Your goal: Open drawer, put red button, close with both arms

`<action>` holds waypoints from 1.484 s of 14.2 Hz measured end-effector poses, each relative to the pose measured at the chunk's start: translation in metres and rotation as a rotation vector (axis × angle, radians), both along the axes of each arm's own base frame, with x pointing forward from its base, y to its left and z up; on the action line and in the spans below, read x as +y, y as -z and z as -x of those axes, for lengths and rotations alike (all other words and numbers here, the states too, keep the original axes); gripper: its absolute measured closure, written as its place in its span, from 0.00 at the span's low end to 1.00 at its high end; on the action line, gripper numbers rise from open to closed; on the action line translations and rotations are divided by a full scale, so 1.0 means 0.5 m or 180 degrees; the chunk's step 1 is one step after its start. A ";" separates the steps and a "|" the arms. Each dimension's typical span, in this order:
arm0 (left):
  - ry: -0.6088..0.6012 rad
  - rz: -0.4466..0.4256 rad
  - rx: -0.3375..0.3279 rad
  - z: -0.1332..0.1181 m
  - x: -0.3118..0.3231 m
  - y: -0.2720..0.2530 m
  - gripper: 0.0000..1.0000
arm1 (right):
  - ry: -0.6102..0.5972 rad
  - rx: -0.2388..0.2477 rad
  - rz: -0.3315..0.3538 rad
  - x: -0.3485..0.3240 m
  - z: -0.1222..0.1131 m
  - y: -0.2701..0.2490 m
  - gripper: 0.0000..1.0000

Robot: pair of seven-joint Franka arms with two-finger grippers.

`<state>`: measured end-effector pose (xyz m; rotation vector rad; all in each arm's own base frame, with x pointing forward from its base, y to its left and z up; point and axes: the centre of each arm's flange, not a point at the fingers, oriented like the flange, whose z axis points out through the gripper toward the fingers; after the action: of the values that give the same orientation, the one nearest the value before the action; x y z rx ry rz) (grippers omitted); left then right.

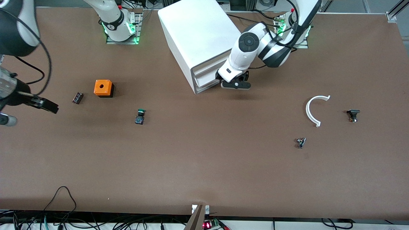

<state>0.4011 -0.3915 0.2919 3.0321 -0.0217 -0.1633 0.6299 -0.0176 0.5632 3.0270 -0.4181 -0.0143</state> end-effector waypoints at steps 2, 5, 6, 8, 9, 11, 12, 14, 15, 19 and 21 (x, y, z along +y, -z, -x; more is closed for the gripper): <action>0.0049 -0.0045 0.0031 0.014 -0.004 -0.005 0.00 | -0.0073 0.0075 -0.0053 -0.041 0.015 -0.010 0.00; 0.0073 -0.0058 0.0030 0.021 -0.007 -0.013 0.00 | -0.0240 0.0121 -0.0066 -0.037 0.020 -0.010 0.00; 0.0028 -0.0043 -0.0005 0.009 0.002 -0.021 0.00 | -0.0268 0.0137 -0.0071 -0.035 0.022 -0.007 0.00; -0.0233 0.0047 -0.0191 -0.061 0.058 -0.061 0.00 | -0.0280 0.0171 -0.0105 -0.044 0.030 0.000 0.00; -0.0425 0.0086 -0.0316 -0.115 0.106 -0.092 0.00 | -0.0279 0.0178 -0.0124 -0.049 0.035 0.001 0.00; -0.0625 0.0115 -0.0593 -0.218 0.225 -0.163 0.00 | -0.0293 0.0182 -0.0142 -0.056 0.041 0.000 0.00; -0.0571 0.0083 -0.0695 -0.254 0.284 -0.197 0.00 | -0.0324 0.0183 -0.0146 -0.057 0.043 -0.001 0.00; -0.0296 -0.0083 -0.0692 -0.291 0.387 -0.267 0.00 | -0.0429 0.0184 -0.0153 -0.062 0.046 0.001 0.00; -0.0130 -0.0164 -0.0631 -0.297 0.429 -0.311 0.00 | -0.0449 0.0192 -0.0156 -0.065 0.047 0.004 0.00; 0.0305 -0.0311 -0.0505 -0.297 0.570 -0.511 0.00 | -0.0482 0.0179 -0.0166 -0.068 0.064 0.010 0.00; 0.0390 -0.0326 -0.0467 -0.293 0.650 -0.574 0.00 | -0.0491 0.0101 -0.0174 -0.069 0.095 0.014 0.00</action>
<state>0.5476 -0.0665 0.5789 3.1388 -0.2179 0.0504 0.5824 -0.0522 0.5564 3.0991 -0.1837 -0.0643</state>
